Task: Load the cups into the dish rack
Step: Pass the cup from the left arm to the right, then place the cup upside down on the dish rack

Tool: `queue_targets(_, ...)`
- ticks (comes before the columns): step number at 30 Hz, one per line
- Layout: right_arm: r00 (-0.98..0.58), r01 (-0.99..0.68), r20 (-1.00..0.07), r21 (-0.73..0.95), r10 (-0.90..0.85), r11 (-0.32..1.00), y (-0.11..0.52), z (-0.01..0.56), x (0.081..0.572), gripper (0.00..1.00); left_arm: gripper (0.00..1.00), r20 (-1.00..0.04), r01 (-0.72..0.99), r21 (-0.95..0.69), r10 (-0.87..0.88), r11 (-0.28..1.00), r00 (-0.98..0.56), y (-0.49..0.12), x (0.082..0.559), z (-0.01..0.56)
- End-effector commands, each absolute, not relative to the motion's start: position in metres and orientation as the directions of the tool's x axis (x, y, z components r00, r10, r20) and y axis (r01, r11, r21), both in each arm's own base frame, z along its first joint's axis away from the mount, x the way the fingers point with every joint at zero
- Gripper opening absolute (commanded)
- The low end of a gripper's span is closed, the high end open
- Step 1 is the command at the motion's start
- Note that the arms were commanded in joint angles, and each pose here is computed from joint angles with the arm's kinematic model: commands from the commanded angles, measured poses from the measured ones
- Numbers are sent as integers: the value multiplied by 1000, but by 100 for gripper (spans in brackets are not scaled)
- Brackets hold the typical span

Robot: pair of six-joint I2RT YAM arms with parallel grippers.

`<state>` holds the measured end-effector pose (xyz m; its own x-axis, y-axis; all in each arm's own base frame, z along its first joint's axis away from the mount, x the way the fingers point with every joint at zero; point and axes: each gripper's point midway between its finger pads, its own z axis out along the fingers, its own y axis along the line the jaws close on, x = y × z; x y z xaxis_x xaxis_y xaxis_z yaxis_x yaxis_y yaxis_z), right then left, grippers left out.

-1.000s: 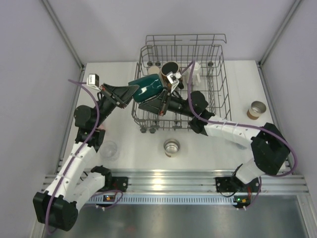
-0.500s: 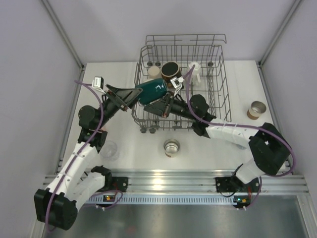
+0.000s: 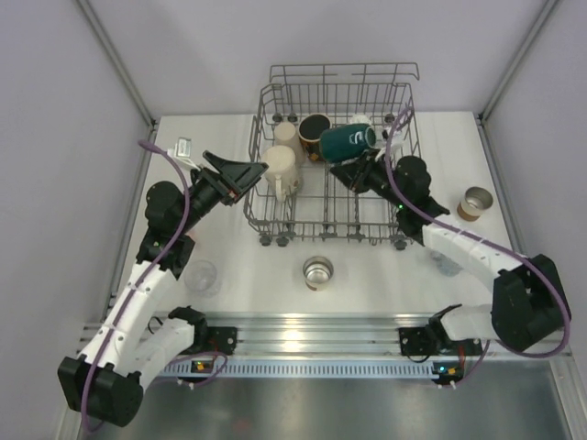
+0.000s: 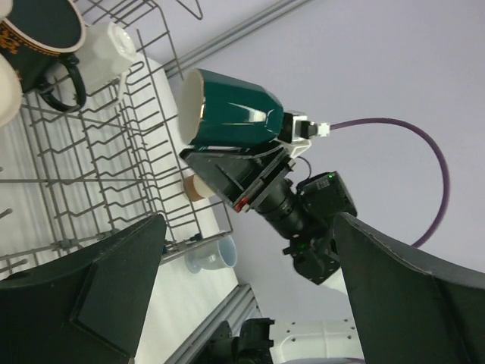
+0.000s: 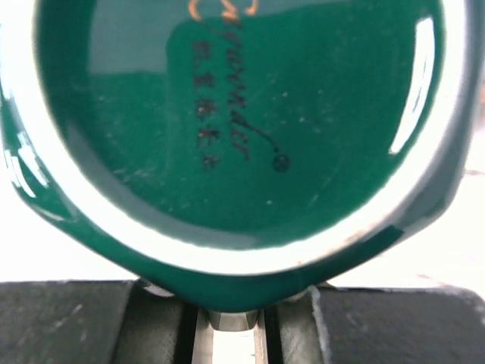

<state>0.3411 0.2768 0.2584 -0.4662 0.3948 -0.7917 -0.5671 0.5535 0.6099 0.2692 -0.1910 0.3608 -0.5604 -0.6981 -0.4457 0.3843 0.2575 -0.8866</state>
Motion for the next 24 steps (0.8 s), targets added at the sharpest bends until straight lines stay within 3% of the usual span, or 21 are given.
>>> queue_targets(1,-179,-474,-942,337,285,814,210,304,377,0,98,-522,401,-846,-699,351,-489,-181,269,371)
queue_targets(4,-170,-321,-969,229,182,919,173,293,400,0,98,-535,408,-838,-696,363,-479,-180,268,374)
queue_targets(10,-170,-149,-983,97,72,984,128,283,440,0,98,-537,395,-839,-689,374,-486,-179,267,368)
queue_targets(24,-265,0,-964,-19,-18,1000,80,241,517,0,98,-557,367,-829,-688,423,-465,-173,268,359)
